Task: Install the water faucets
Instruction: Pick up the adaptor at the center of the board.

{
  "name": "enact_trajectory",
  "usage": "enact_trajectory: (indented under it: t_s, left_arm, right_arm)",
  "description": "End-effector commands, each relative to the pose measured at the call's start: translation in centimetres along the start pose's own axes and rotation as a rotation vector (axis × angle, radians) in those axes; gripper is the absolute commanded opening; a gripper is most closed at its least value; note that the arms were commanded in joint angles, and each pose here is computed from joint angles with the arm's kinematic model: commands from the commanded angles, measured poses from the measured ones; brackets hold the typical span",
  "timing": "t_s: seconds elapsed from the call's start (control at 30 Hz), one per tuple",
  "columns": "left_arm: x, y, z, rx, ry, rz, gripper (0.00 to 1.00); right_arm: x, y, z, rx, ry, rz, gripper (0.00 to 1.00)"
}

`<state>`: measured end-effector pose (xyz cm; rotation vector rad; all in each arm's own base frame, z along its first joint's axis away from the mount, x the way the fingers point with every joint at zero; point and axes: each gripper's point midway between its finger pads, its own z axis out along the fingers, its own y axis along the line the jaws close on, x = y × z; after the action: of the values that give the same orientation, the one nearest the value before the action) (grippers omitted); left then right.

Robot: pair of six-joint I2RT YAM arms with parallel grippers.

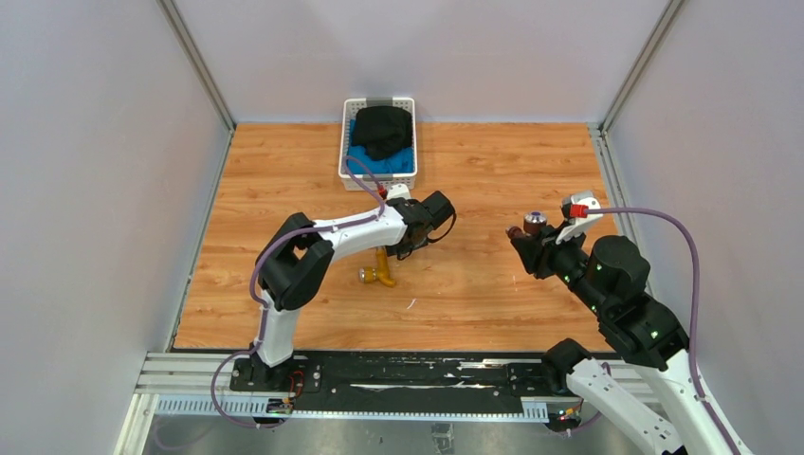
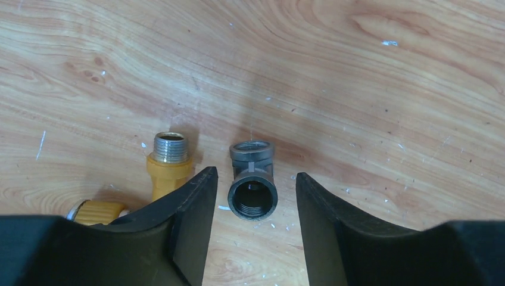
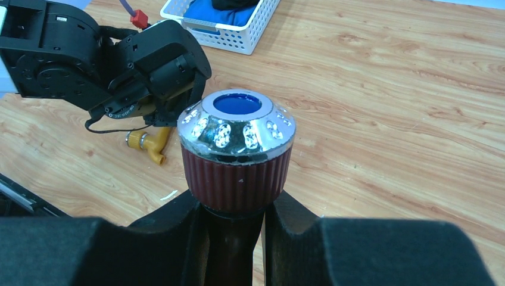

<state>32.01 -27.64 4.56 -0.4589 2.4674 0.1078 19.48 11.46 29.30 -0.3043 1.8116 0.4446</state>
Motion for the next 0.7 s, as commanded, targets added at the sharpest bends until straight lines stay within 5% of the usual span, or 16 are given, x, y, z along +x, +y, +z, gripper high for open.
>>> enact_trajectory:
  t_s: [0.0, 0.67]
  left_arm:
    - [-1.2, 0.3, 0.5, -0.044, -0.048, -0.072, 0.52]
    - [0.4, 0.2, 1.9, -0.039, 0.016, -0.054, 0.28]
  right_arm:
    - [-0.6, 1.0, -0.4, -0.046, -0.015, 0.025, 0.00]
    - [-0.2, 1.8, 0.0, -0.079, 0.008, 0.060, 0.00]
